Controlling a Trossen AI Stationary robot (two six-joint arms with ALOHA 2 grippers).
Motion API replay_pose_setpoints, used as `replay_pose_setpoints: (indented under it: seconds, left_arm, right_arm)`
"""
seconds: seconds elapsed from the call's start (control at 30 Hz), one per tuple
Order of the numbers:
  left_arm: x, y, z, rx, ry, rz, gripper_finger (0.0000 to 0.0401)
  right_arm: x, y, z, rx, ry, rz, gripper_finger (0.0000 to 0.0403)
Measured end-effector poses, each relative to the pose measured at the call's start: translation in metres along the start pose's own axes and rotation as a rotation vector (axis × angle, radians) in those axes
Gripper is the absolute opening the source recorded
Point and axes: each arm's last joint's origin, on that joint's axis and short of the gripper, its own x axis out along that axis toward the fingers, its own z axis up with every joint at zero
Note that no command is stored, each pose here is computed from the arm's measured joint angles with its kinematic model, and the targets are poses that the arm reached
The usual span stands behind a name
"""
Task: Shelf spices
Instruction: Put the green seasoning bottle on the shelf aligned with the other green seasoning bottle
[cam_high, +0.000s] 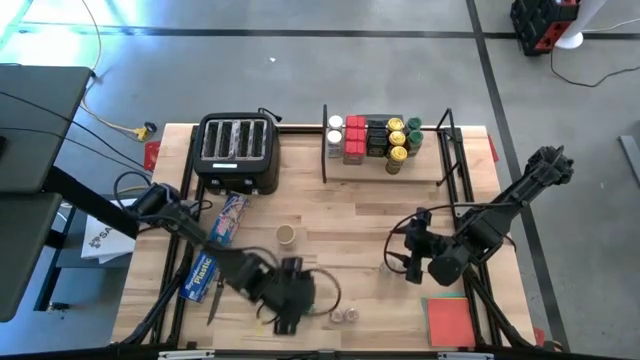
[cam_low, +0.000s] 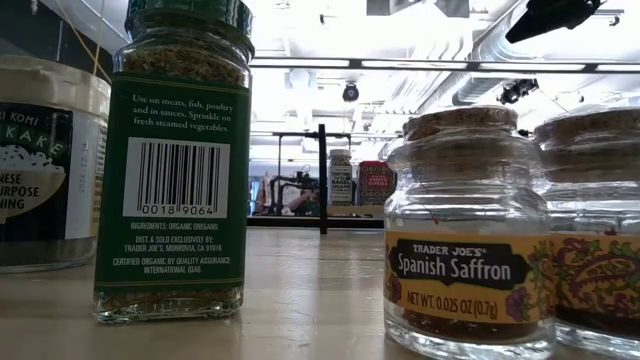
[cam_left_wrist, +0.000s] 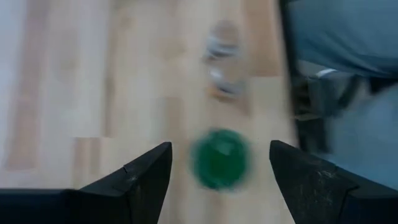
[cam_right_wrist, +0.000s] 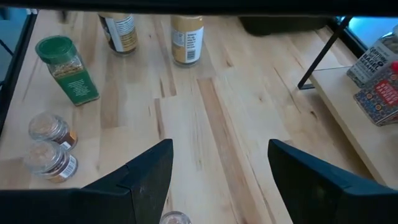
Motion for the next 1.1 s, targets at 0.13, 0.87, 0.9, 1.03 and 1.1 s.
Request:
replay_pose_setpoints:
  seconds: [0.13,0.87,0.9,1.03,1.1]
  left_arm:
    - [-0.011,-0.027,-0.017,-0.101,0.057,-0.043,0.0266]
    - [0.107,0.035,-0.022,-0.158,0.069,0.02,0.0085]
    - [0.109,0.042,-0.017,-0.139,0.043,0.028,0.0082]
    - [0.112,0.069,0.005,-0.103,-0.086,0.073,0.0074]
    - [0.113,0.082,0.014,-0.098,-0.142,0.112,0.0074]
  right_arm:
    - [0.0,-0.001,0.001,-0.001,-0.017,-0.022,0.0256]
    - [-0.001,0.003,0.005,-0.022,-0.069,-0.007,0.0256]
    - [-0.001,0.003,0.005,-0.021,-0.069,-0.008,0.0256]
    - [-0.001,0.003,0.005,-0.01,-0.072,-0.006,0.0256]
    - [-0.001,0.004,0.006,-0.003,-0.076,-0.004,0.0256]
